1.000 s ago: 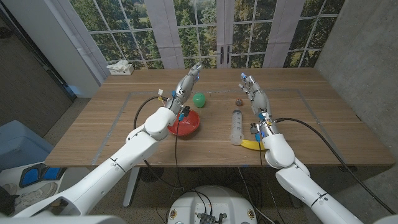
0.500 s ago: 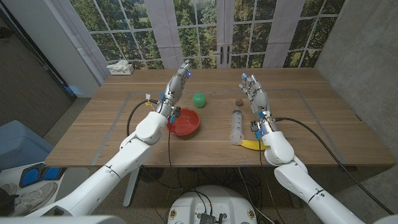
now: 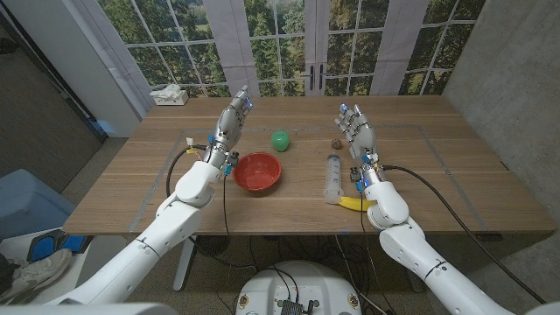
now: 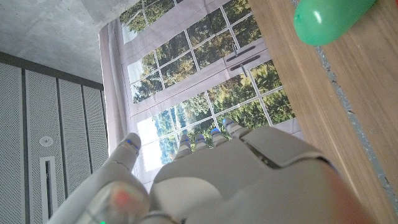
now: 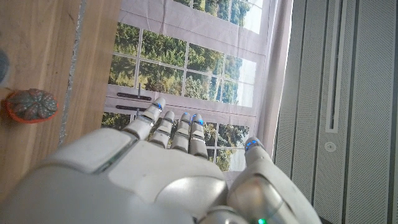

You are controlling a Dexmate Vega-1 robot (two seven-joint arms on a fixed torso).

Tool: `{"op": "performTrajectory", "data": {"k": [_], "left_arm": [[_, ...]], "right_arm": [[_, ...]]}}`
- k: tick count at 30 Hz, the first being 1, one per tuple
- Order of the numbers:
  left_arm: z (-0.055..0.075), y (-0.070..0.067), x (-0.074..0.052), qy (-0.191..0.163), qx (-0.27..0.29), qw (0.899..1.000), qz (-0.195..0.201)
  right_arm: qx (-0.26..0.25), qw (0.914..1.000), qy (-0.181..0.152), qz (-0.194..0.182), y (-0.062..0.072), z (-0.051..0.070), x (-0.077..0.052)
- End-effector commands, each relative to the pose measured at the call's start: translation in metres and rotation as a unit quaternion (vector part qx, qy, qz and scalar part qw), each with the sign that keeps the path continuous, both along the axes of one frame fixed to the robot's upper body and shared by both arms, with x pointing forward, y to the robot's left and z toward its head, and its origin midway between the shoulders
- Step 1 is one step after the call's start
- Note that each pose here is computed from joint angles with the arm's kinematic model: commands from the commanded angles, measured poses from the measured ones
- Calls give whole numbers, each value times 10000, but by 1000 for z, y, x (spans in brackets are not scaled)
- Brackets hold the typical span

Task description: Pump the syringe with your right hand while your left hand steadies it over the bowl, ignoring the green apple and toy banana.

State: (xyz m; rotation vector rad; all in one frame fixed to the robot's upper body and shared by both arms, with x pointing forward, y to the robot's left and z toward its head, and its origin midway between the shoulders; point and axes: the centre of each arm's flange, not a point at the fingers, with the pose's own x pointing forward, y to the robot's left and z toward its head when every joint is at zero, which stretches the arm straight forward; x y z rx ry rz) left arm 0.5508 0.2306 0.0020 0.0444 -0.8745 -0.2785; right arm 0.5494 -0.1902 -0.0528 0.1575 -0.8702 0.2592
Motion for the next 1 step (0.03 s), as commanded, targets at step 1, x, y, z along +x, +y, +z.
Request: {"op": "performTrajectory", "data": {"k": [1], "left_arm": [[-4,28,12,186,-256,9995,75]], "right_arm": [[709,9974,-72,58,-19,9,9]]}}
